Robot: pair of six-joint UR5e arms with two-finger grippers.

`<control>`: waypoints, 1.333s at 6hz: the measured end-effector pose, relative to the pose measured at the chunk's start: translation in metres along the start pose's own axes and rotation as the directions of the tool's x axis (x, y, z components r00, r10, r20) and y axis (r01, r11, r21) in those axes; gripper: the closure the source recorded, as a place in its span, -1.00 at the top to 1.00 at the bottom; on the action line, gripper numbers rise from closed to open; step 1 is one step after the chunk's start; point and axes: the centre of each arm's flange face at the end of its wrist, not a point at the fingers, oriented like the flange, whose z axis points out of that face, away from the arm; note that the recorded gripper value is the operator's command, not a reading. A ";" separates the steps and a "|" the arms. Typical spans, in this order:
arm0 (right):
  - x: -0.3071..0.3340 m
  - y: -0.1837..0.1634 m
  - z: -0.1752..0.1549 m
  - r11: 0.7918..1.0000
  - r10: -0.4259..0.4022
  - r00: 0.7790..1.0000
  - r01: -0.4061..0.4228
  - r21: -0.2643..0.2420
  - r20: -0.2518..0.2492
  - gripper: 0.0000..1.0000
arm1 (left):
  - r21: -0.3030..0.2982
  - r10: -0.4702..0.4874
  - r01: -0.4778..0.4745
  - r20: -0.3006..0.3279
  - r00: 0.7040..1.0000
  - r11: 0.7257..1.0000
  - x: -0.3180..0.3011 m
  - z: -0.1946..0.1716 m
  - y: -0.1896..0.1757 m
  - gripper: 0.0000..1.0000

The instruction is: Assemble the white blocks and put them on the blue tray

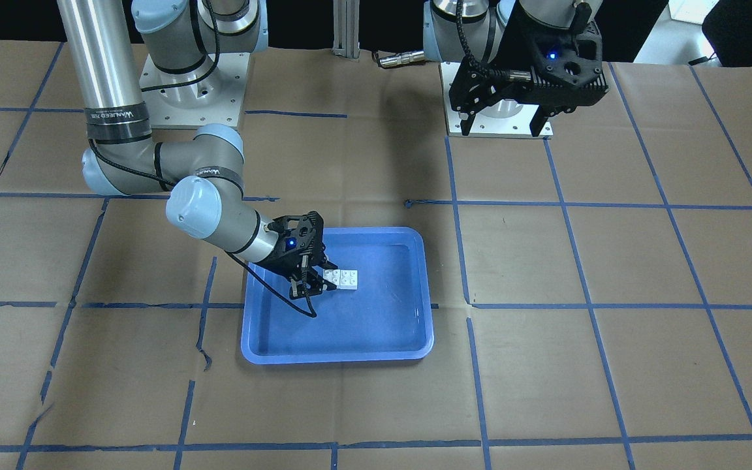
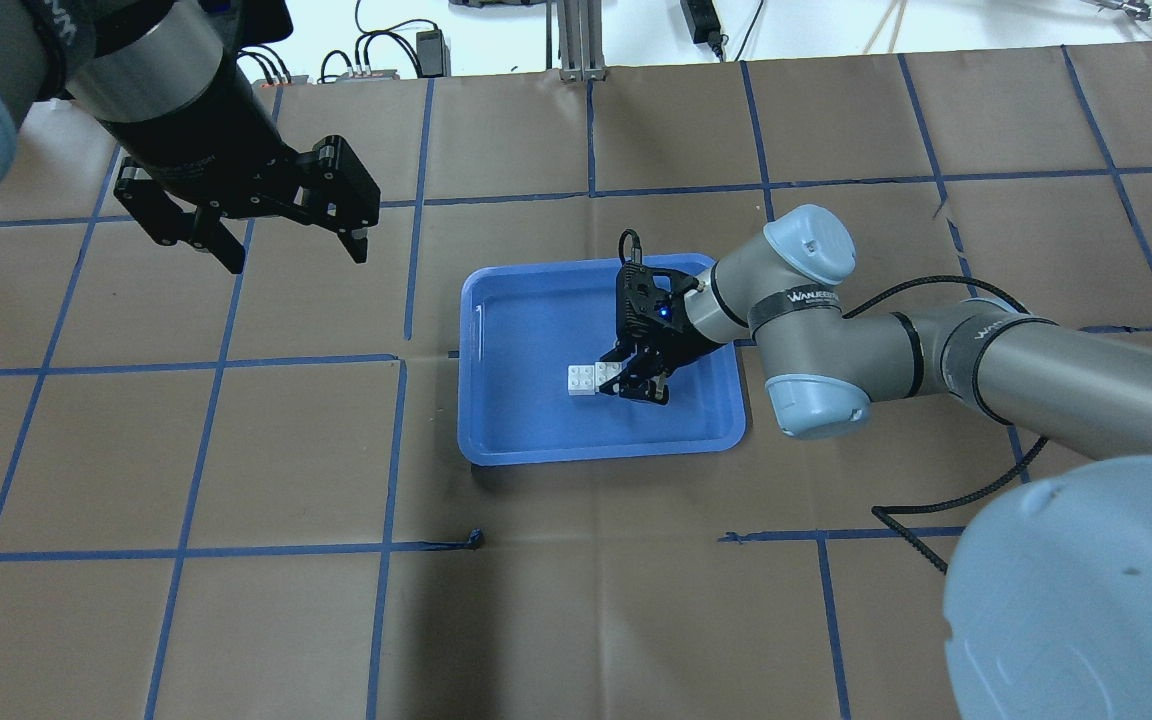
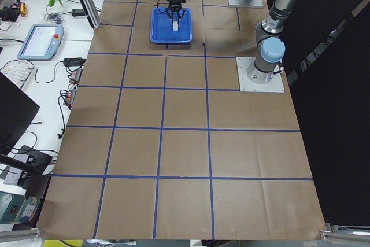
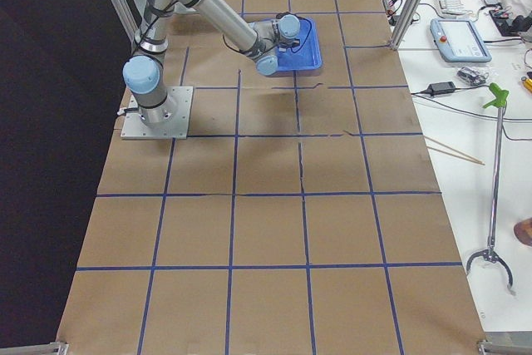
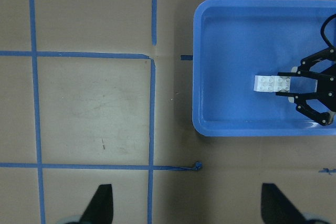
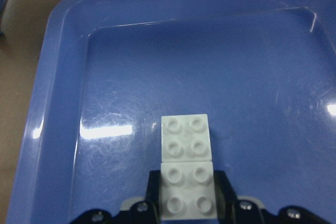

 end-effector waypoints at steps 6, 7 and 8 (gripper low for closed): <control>0.000 -0.001 0.000 0.999 0.034 0.999 -0.034 0.011 -0.020 -0.44 | 0.000 -0.001 0.001 0.000 1.000 1.000 0.000 0.000 -0.001 0.98; 0.000 0.000 0.000 0.999 0.034 0.999 -0.034 0.011 -0.020 -0.40 | 0.001 -0.001 0.001 0.000 1.000 1.000 0.000 0.000 -0.001 0.98; 0.000 0.000 0.000 0.999 0.034 0.999 -0.034 0.011 -0.019 -0.16 | 0.000 -0.001 0.001 0.000 1.000 1.000 0.000 0.000 -0.001 0.98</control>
